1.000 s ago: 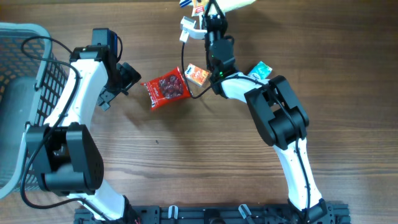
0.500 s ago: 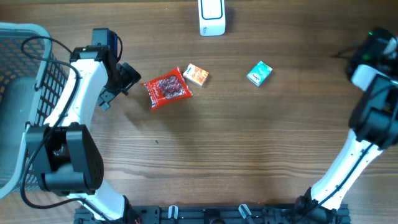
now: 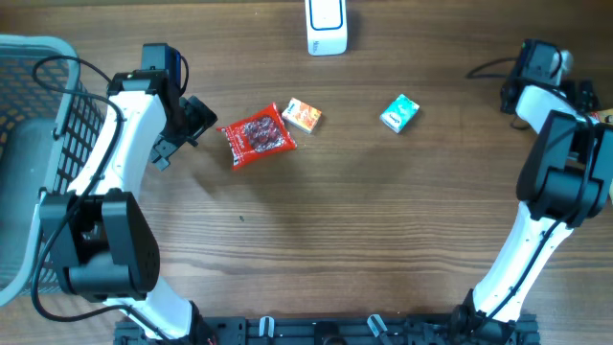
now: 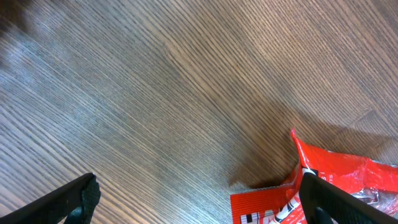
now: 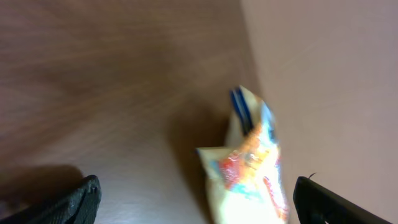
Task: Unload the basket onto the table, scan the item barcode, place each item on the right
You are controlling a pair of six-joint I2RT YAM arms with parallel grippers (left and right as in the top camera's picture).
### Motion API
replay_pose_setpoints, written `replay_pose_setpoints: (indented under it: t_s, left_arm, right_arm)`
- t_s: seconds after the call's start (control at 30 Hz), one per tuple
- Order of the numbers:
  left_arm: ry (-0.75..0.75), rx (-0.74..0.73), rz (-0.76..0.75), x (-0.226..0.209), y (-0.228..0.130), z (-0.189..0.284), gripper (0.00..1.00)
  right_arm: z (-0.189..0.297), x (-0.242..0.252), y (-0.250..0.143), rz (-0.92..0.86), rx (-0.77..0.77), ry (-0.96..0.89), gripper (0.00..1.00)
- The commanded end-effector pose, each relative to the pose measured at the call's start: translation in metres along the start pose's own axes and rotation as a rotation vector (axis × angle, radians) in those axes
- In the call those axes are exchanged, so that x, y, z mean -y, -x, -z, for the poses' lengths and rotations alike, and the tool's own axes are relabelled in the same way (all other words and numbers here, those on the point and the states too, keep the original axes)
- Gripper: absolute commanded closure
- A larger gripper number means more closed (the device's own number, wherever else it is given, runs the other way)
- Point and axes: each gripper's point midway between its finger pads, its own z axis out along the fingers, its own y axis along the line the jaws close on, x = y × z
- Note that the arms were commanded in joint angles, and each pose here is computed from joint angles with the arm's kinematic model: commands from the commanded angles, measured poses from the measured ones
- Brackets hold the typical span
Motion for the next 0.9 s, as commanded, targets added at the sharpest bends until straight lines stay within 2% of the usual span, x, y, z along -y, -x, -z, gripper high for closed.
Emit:
replay_pose_setpoints:
  t_s: [0.0, 0.07, 0.13, 0.17, 0.2, 0.23, 0.27, 0.3, 0.33, 0.37, 0.43, 0.53, 0.63, 0.67, 0.73, 0.77, 0.8, 0.87]
  left_arm:
    - [0.016, -0.007, 0.013, -0.003, 0.0, -0.005, 0.0]
    - [0.016, -0.007, 0.013, -0.003, 0.0, -0.005, 0.0]
    - [0.017, -0.007, 0.013, -0.004, 0.0, -0.005, 0.0]
    - [0.017, -0.007, 0.013, -0.004, 0.0, -0.005, 0.0]
    - [0.016, -0.007, 0.013, -0.003, 0.0, -0.005, 0.0]
    - [0.016, -0.007, 0.013, -0.003, 0.0, -0.005, 0.0]
    - [0.016, -0.007, 0.013, -0.003, 0.0, -0.005, 0.0]
    - [0.016, -0.007, 0.013, -0.003, 0.0, -0.005, 0.0]
    - [0.016, -0.007, 0.013, -0.003, 0.0, -0.005, 0.0]
    - [0.016, -0.007, 0.013, -0.003, 0.0, -0.005, 0.0]
    - [0.017, -0.007, 0.013, -0.004, 0.0, -0.005, 0.0]
    - [0.016, -0.007, 0.013, -0.003, 0.0, -0.005, 0.0]
    - [0.017, -0.007, 0.013, -0.004, 0.0, -0.005, 0.0]
    - [0.017, -0.007, 0.013, -0.004, 0.0, -0.005, 0.0]
    - [0.017, -0.007, 0.013, -0.004, 0.0, -0.005, 0.0]
    - [0.016, -0.007, 0.013, -0.003, 0.0, -0.005, 0.0]
    - [0.016, -0.007, 0.013, -0.003, 0.0, -0.005, 0.0]
    - [0.017, -0.007, 0.013, -0.004, 0.0, -0.005, 0.0]
  right_arm:
    - [0.049, 0.015, 0.054, -0.25, 0.14, 0.289, 0.0]
    - [0.105, 0.021, 0.092, -0.361, 0.237, 0.603, 0.01]
    - [0.191, 0.026, 0.124, -0.502, 0.353, 1.009, 0.0]
    - [0.236, 0.026, 0.128, -0.556, 0.354, 1.233, 0.0]
    - [0.284, 0.023, 0.123, -0.592, 0.284, 1.486, 0.0]
    - [0.317, 0.014, 0.111, -0.582, 0.186, 1.657, 0.08]
    - [0.327, 0.004, 0.103, -0.566, 0.126, 1.697, 0.28]
    - [0.325, -0.019, 0.082, -0.541, -0.004, 1.637, 0.62]
    - [0.315, -0.034, 0.064, -0.53, -0.092, 1.539, 0.86]
    - [0.299, -0.058, 0.038, -0.523, -0.195, 1.375, 0.88]
    - [0.293, -0.092, 0.005, -0.495, -0.271, 1.248, 0.83]
    - [0.306, -0.14, -0.03, -0.401, -0.276, 1.258, 0.85]
    - [0.304, -0.171, -0.056, -0.444, -0.3, 1.251, 0.86]
    - [0.299, -0.176, -0.064, -0.459, -0.306, 1.229, 0.85]
    - [0.274, -0.178, -0.079, -0.479, -0.286, 1.119, 0.76]
    - [0.263, -0.175, -0.084, -0.481, -0.28, 1.056, 0.75]
    - [0.253, -0.17, -0.091, -0.471, -0.281, 0.992, 0.75]
    - [0.248, -0.163, -0.1, -0.371, -0.257, 0.954, 0.82]
